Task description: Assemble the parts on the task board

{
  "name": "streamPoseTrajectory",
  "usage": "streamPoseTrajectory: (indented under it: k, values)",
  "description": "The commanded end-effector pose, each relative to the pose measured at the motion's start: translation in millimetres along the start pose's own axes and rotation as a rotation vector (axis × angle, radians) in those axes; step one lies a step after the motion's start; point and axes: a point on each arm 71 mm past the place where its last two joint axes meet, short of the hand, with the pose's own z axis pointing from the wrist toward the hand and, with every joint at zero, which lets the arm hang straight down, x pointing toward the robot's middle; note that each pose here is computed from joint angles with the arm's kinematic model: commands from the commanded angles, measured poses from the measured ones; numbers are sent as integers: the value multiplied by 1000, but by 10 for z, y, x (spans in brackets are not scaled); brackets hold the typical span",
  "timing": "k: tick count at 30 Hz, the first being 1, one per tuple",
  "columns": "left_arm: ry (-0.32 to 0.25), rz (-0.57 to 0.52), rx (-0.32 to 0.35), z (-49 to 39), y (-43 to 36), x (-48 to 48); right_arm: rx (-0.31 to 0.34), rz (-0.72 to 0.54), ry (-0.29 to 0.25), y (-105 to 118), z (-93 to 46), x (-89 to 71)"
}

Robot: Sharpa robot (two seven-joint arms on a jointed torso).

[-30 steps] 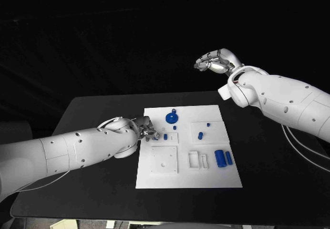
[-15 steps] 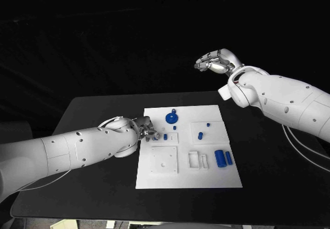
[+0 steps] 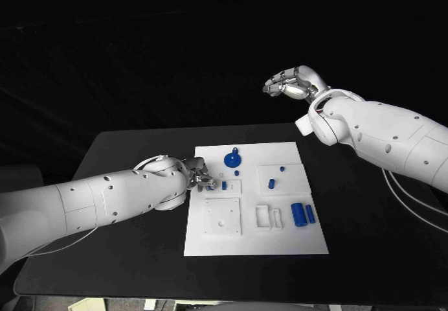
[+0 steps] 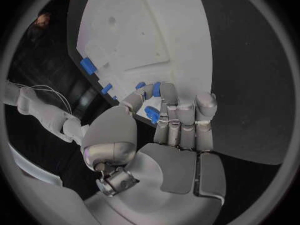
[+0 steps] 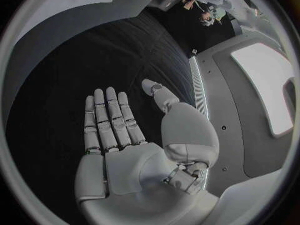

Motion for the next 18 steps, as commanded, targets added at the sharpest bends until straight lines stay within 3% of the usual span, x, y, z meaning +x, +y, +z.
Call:
streamPoseTrajectory:
  k: [1, 18]
  values:
    - [64, 26, -15, 5, 21, 96, -6, -2, 9, 12, 4, 7]
    - [29, 21, -8, 10, -11, 48, -4, -2, 11, 9, 4, 7]
